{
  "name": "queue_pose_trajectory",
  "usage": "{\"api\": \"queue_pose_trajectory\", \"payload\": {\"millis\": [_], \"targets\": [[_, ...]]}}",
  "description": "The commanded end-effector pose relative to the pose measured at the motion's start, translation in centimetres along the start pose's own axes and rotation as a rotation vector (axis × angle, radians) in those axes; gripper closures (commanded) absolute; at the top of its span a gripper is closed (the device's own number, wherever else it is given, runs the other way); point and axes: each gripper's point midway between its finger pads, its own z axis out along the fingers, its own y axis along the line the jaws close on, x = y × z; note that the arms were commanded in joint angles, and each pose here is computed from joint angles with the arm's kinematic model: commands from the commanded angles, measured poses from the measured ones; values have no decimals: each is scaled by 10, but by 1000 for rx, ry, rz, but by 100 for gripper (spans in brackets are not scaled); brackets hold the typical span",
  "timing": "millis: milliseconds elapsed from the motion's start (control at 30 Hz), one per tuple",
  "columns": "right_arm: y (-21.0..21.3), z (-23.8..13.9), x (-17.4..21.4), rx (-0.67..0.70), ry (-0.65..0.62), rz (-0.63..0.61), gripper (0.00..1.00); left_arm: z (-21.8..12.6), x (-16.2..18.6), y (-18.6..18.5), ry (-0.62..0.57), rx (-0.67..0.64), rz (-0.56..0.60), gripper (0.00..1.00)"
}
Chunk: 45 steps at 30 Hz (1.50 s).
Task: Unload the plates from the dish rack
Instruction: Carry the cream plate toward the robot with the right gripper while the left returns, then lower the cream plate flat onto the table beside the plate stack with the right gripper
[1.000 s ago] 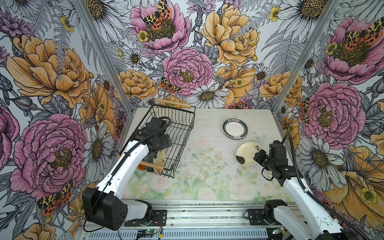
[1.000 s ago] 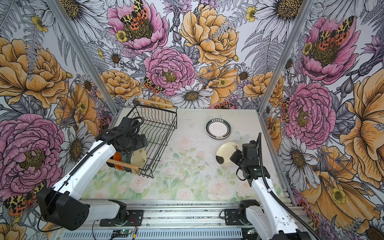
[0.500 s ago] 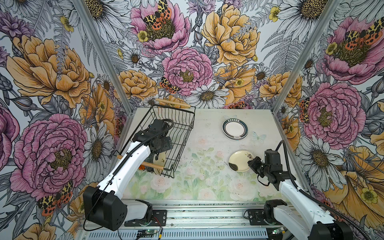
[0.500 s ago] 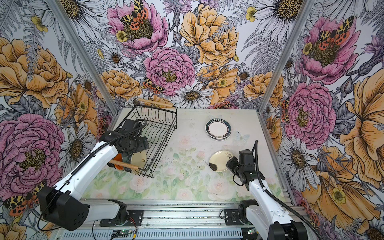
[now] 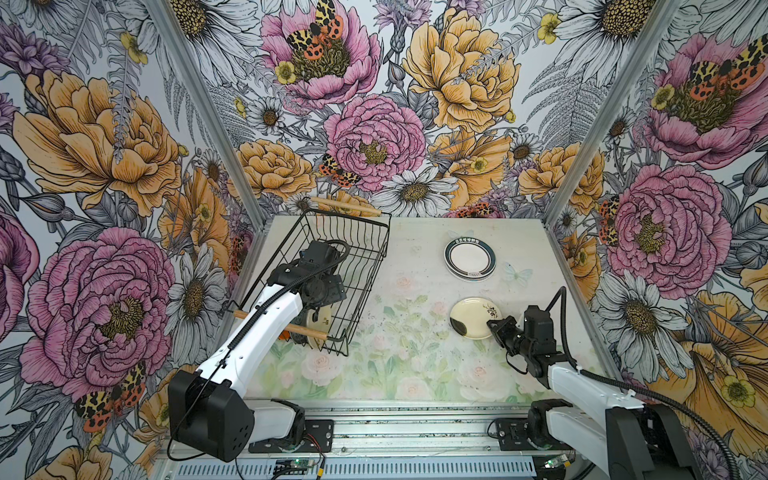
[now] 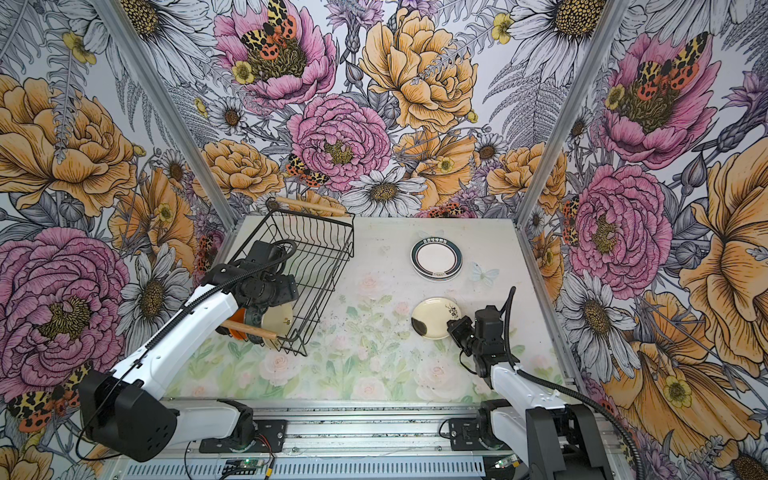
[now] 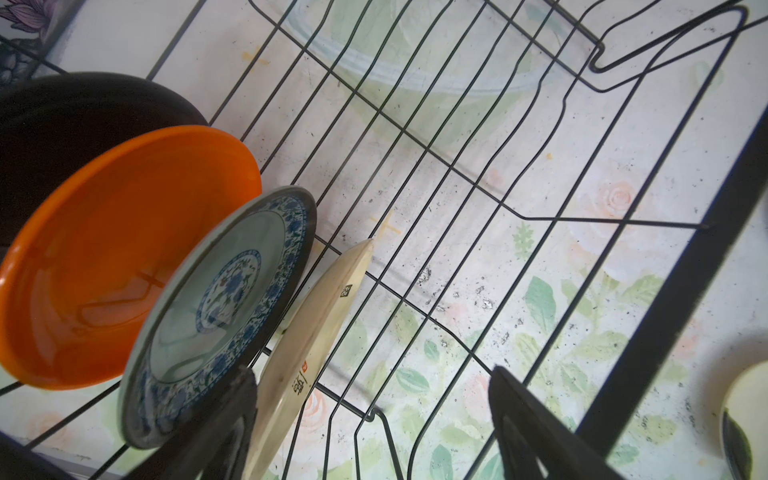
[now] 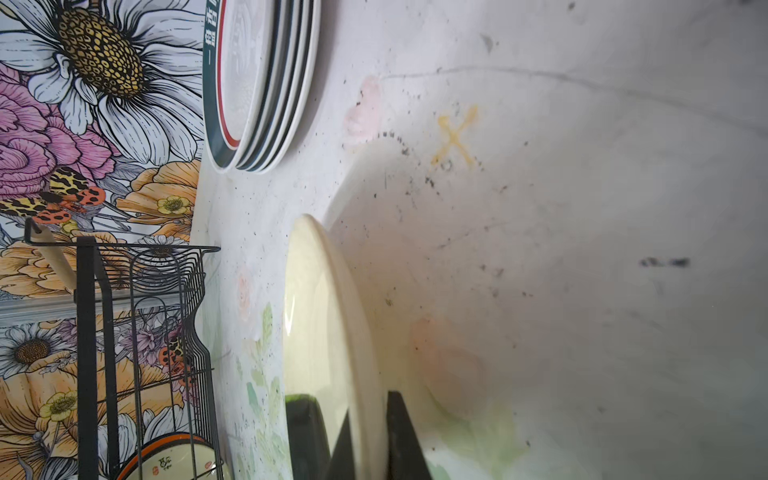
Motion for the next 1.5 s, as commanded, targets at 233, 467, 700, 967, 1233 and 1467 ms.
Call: {"api": "queue_pose_trajectory", "payload": {"millis": [233,467,700,967,1233,1467], "targets": [[27,19,-6,-115,3,-12,100,-9,-8,6,-55,29,-6,13],[25,37,-2,-135,28,-4,100,-12,-9,11,-66,29,-18,13],[14,52,4,-119,47,6,100,-10,-7,10,-53,42,-22,13],[1,61,9,-90,62,12,73,-7,-7,10,-46,45,-25,13],[-10,61,13,-45,65,6,51,-8,-7,12,-46,57,-38,13],[-34,49,17,95,63,30,27,-8,-7,14,-43,54,-29,12]]}}
